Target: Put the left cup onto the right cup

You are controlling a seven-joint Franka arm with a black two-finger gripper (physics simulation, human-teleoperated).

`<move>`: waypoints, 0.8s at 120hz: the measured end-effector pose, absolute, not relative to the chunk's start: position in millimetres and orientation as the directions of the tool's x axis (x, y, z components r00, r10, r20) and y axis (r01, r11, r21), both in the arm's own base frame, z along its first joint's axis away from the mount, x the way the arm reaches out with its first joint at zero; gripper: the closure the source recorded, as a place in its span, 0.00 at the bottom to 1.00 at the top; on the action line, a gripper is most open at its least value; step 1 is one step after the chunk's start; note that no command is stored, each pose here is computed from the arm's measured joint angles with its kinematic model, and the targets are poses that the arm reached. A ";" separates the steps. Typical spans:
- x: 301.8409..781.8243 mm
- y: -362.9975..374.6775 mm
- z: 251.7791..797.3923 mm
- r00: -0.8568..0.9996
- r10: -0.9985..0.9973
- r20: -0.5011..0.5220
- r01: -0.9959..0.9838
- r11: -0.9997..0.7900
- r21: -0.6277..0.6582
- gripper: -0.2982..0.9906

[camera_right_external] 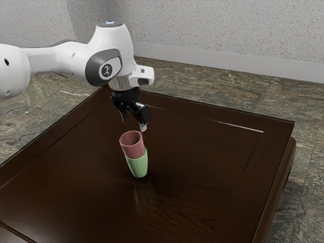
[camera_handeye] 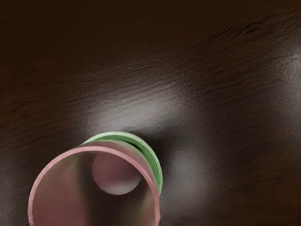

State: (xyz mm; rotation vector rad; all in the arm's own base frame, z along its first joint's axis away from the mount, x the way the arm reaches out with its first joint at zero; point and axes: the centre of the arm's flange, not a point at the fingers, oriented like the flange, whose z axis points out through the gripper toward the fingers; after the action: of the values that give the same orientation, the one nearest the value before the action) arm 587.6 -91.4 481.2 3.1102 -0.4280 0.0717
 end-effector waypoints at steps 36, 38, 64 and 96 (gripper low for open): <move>590.8 -68.4 554.1 0.968 -0.232 0.100 -0.234 -0.972 0.001 0.24; 591.5 -66.8 558.0 0.968 -0.230 0.103 -0.231 -0.973 0.000 0.24; 600.7 -38.6 601.4 0.973 -0.186 0.136 -0.185 -0.983 -0.018 0.23; 595.7 -41.7 620.8 0.973 -0.195 0.122 -0.194 -0.981 -0.021 0.23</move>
State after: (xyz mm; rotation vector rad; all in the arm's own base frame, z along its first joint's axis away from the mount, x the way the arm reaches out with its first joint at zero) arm 595.7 -41.7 620.8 3.1295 -0.3083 0.1943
